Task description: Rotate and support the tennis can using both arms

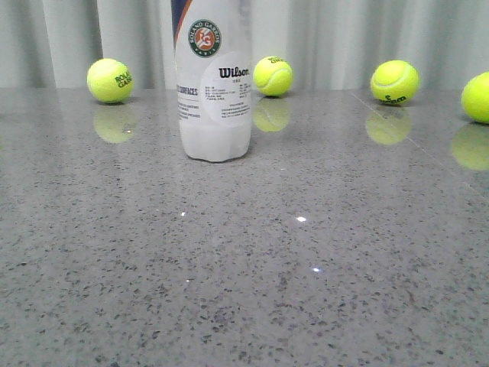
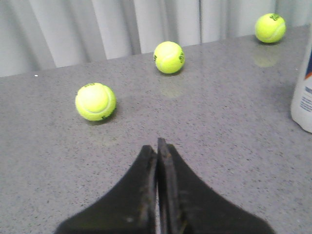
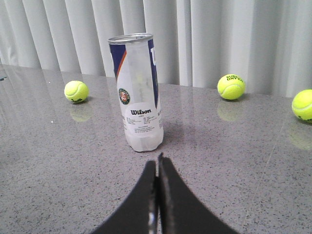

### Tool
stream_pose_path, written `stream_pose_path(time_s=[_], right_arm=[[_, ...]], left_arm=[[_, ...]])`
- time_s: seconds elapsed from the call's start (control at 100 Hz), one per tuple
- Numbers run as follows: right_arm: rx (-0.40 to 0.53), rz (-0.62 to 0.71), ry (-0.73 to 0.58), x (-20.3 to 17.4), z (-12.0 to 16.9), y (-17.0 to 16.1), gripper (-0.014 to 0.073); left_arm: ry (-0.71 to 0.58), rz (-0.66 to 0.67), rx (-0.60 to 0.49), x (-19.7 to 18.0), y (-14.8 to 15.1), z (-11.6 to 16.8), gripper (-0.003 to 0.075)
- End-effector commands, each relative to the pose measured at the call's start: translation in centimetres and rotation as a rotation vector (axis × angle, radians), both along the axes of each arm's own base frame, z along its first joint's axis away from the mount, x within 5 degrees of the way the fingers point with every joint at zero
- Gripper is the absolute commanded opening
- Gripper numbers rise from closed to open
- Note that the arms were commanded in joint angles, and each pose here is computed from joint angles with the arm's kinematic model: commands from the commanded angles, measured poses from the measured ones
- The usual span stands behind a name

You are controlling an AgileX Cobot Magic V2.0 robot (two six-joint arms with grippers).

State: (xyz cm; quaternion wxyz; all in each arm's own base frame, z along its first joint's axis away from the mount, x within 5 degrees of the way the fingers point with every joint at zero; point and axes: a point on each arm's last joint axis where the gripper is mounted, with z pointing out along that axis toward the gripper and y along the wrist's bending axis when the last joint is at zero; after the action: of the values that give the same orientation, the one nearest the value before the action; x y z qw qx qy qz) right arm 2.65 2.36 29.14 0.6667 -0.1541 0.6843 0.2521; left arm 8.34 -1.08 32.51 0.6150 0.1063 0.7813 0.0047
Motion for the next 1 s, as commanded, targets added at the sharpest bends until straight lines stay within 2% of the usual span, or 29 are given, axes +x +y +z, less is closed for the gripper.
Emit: stream_pose_path(time_s=[0.0, 0.06, 0.14, 0.32, 0.4, 0.55, 0.61, 0.75, 0.99], right_arm=[[0.041, -0.019, -0.077, 0.0, 1.4, -0.2, -0.006], [0.041, -0.019, -0.077, 0.0, 1.4, -0.2, -0.006], [0.041, -0.019, -0.077, 0.0, 1.4, -0.2, -0.006], [0.041, -0.019, -0.077, 0.0, 1.4, -0.2, -0.006], [0.041, -0.019, -0.077, 0.0, 1.4, -0.2, -0.006], [0.041, -0.019, -0.077, 0.0, 1.4, -0.2, -0.006], [0.041, -0.019, -0.077, 0.0, 1.4, -0.2, -0.006], [0.041, -0.019, -0.077, 0.0, 1.4, -0.2, -0.006], [0.041, -0.019, -0.077, 0.0, 1.4, -0.2, -0.006]], left_arm=[[-0.212, 0.043, -0.036, -0.4, 0.4, 1.1, -0.0019], [-0.301, 0.063, -0.038, -0.6, 0.6, 0.1, -0.0019], [-0.394, 0.083, -0.101, -1.0, 0.7, -1.3, -0.0019], [-0.336, 0.089, -0.121, -1.9, 0.8, -6.9, -0.0019], [-0.309, 0.094, -0.177, -2.1, 0.8, -9.1, -0.0019], [-0.293, 0.096, -0.173, -2.6, 0.8, -12.6, -0.0019], [-0.252, 0.096, -0.167, -2.8, 0.8, -13.0, -0.0019], [-0.26, 0.098, -0.131, -2.8, 0.9, -13.0, -0.0019], [-0.261, 0.098, -0.137, -2.8, 0.9, -13.0, -0.0019]])
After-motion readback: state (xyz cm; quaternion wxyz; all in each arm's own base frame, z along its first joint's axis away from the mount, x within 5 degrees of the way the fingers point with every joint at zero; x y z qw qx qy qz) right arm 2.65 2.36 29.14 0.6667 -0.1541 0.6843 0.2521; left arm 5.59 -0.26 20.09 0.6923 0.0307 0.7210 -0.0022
